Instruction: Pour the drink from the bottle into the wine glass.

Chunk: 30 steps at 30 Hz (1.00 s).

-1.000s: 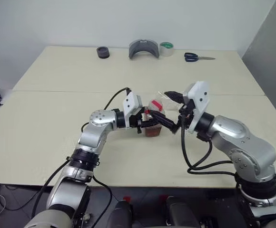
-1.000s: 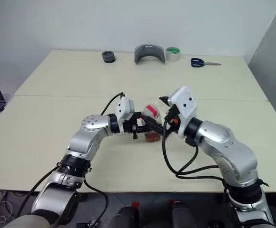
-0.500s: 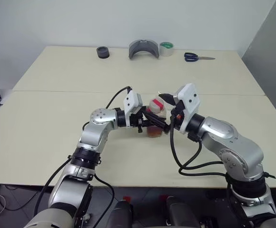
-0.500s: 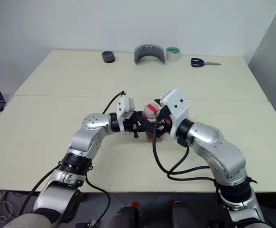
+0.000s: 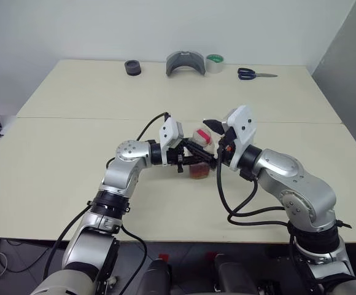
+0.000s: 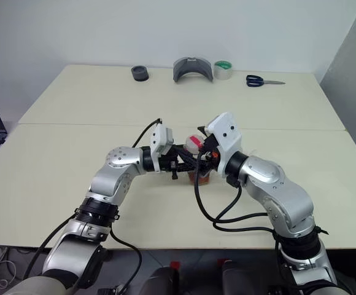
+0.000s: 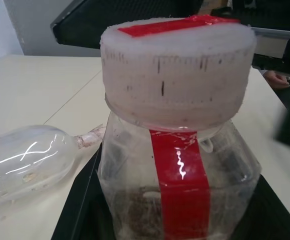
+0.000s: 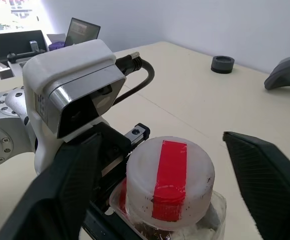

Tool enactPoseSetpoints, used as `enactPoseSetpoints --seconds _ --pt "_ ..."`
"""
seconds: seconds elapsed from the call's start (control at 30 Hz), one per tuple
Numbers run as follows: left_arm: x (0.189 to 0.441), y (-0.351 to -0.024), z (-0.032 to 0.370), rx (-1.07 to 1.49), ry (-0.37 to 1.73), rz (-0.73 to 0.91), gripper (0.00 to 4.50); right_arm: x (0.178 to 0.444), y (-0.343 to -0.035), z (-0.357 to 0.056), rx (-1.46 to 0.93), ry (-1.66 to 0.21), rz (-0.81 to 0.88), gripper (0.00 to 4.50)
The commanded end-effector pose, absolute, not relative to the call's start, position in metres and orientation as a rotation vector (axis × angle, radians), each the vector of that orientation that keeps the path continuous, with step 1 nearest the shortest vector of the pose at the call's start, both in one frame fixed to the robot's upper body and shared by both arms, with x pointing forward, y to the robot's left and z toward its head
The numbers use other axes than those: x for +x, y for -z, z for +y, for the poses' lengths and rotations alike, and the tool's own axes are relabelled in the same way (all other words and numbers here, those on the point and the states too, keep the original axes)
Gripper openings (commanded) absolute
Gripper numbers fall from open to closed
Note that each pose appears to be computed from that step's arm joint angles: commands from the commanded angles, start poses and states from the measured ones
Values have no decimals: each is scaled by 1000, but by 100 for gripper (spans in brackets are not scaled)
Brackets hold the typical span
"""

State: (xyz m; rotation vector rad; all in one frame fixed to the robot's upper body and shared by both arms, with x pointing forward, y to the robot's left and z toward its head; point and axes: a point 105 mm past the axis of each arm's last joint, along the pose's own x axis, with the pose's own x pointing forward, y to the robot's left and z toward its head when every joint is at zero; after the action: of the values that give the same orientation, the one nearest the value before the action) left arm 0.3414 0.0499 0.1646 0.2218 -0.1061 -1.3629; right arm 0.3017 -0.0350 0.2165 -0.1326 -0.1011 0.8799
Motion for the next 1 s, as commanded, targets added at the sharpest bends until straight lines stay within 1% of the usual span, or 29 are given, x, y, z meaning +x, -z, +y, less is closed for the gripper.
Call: enactPoseSetpoints --seconds 0.03,0.1,0.17,0.23,0.33,0.43,0.53,0.6,0.63,0.7,0.77,0.87,1.0 --pt "341 -180 52 225 1365 -164 182 300 -222 -36 -156 -904 -142 266" --pt "341 -179 53 223 1369 -161 182 298 -222 -37 -173 -935 -147 190" --pt "340 -179 53 220 1375 -156 182 297 -221 -38 -225 -992 -155 188" --pt "339 -179 53 225 1391 -154 182 295 -220 -38 -300 -1098 -163 188" --pt "337 -180 51 239 1418 -157 182 298 -214 -44 -377 -1263 -116 188" --pt "338 -181 50 247 1429 -156 182 308 -216 -49 -403 -1314 -82 188" --pt "340 -181 49 250 1426 -155 182 313 -227 -54 -326 -1321 -101 188" --pt "341 -181 49 249 1418 -158 182 313 -231 -59 -297 -1293 -123 261" --pt "342 -181 49 248 1416 -158 182 313 -232 -62 -293 -1281 -126 286" --pt "342 -181 49 251 1415 -158 181 311 -232 -66 -293 -1251 -137 355" --pt "343 -180 50 249 1405 -157 181 301 -236 -72 -323 -1191 -162 417" --pt "344 -180 50 245 1403 -156 181 289 -240 -72 -320 -1141 -193 421" --pt "347 -180 49 244 1396 -159 181 282 -240 -69 -300 -1034 -215 421"
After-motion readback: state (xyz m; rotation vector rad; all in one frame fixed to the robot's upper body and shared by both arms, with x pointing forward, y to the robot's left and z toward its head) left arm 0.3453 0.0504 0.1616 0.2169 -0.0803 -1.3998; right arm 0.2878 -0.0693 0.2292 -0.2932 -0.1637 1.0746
